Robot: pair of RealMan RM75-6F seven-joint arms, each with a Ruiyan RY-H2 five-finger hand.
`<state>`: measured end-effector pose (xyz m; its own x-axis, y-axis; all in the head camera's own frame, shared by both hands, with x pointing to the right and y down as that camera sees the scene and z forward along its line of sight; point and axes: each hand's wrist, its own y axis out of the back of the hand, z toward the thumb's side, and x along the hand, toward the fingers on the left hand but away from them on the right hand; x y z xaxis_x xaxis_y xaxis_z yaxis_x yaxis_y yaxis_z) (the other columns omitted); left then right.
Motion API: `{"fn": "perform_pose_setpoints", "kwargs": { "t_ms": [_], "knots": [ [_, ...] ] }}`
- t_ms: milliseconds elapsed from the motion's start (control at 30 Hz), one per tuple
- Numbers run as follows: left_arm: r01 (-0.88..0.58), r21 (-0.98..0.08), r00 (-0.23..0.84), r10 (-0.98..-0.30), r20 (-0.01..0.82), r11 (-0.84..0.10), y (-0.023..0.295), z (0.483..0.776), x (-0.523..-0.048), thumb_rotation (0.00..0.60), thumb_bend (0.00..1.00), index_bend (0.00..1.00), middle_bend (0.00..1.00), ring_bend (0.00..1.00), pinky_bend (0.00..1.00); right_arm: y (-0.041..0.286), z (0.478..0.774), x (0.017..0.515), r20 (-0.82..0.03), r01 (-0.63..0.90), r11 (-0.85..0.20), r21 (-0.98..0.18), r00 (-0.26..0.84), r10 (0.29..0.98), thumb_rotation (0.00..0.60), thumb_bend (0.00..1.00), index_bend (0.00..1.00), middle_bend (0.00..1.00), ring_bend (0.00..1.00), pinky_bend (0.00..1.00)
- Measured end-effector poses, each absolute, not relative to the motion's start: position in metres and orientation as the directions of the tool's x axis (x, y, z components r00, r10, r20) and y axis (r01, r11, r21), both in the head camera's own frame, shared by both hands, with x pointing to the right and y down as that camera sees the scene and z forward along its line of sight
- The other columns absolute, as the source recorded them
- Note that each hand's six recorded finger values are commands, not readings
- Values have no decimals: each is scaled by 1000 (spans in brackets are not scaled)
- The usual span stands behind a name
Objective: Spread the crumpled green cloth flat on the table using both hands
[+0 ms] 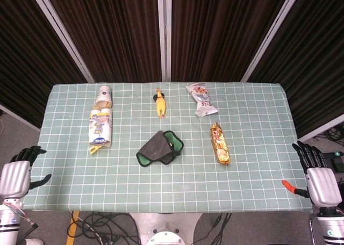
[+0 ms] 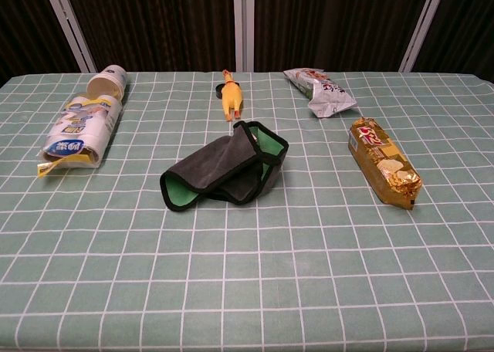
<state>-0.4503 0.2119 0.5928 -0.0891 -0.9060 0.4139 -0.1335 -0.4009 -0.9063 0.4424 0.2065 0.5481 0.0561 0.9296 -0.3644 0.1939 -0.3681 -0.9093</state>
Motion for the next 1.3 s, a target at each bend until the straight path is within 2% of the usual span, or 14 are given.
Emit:
{"fn": "perform_pose_setpoints", "kwargs": {
  "t_ms": [400,500,667,733,833,1033,1300],
  "knots": [
    [-133,-907,-84,-908,411,-399,213,590,-448,600,121,280,243,198,281,207,548,443,-371,198,-376,-905,66,926,600,0,1,36,0,0],
    [-131,-909,-85,-909,408,-396,213,589,-448,600,121,280,243,198,281,207,550,441,-381,202,-388,-899,76,922,600,0,30,57,0,0],
    [-131,-911,-84,-912,402,-390,214,585,-447,600,121,280,243,199,280,200,557,430,-409,207,-430,-879,136,902,600,18,204,86,0,0],
    [-131,-913,-84,-913,400,-387,214,584,-447,600,120,280,243,198,280,194,560,421,-417,203,-447,-872,174,892,600,39,334,89,0,0],
    [-132,-914,-85,-914,396,-384,213,583,-447,600,121,280,243,199,280,182,568,403,-430,190,-478,-858,246,869,600,63,434,90,0,0],
    [-134,-914,-94,-913,397,-384,213,584,-448,600,121,280,243,198,280,155,594,355,-465,146,-553,-820,393,793,600,74,436,90,0,0],
    [-128,-912,-114,-907,405,-391,215,586,-453,600,121,280,243,199,280,122,649,271,-495,71,-626,-776,547,675,600,90,418,90,0,0]
  ]
}}
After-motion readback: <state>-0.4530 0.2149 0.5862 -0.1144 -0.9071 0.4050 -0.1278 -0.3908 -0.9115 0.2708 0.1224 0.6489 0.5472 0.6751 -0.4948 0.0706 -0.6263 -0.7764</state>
